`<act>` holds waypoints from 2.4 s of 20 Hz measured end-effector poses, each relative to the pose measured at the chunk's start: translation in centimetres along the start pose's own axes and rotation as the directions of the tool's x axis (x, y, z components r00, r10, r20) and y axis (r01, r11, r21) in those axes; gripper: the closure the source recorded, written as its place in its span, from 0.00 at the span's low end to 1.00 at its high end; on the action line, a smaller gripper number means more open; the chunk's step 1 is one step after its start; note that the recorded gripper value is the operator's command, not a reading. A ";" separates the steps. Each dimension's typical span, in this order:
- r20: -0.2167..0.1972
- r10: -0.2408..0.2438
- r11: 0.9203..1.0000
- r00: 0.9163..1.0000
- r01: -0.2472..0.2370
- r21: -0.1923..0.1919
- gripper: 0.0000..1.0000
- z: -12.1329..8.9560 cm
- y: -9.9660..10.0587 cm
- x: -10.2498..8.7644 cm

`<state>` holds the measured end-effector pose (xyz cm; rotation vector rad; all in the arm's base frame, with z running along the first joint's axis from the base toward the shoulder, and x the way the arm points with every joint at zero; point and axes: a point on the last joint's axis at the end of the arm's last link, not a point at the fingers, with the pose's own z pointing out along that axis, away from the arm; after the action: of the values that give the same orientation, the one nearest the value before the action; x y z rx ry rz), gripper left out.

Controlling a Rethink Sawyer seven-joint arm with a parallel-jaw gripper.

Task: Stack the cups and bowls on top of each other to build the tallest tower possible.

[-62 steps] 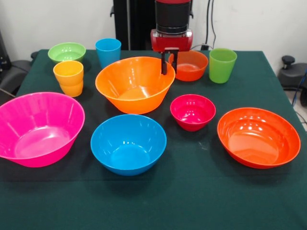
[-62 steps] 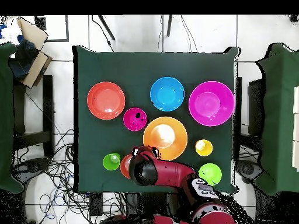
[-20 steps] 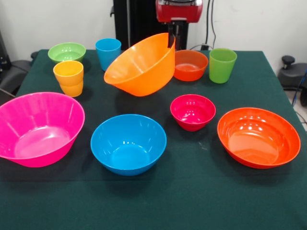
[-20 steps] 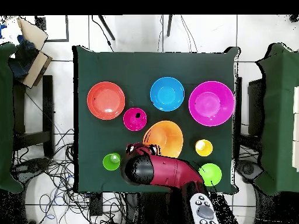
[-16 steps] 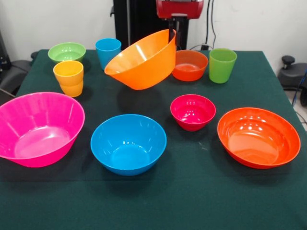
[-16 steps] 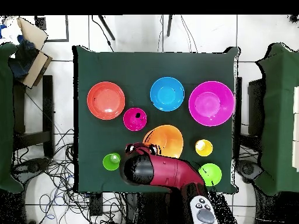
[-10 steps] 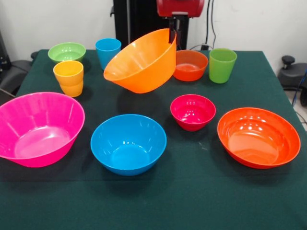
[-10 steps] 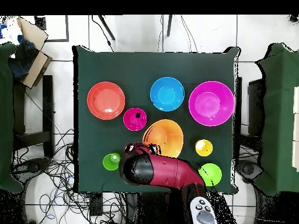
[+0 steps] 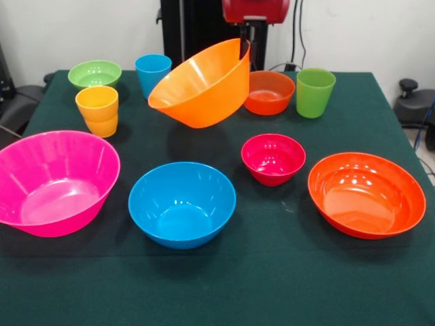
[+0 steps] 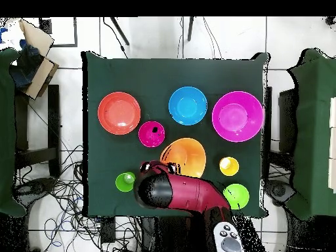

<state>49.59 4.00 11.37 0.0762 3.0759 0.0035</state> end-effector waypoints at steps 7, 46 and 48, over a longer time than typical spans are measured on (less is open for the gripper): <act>-0.076 0.000 1.000 0.997 -0.001 -0.007 1.00 -1.7 0.6 0.6; -0.136 -0.020 1.000 0.991 0.017 -0.022 1.00 -7.1 4.6 -4.9; -0.122 -0.016 1.000 0.992 0.014 -0.023 1.00 -6.9 5.5 -4.9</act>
<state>54.31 9.26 18.64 0.0539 3.1983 0.0427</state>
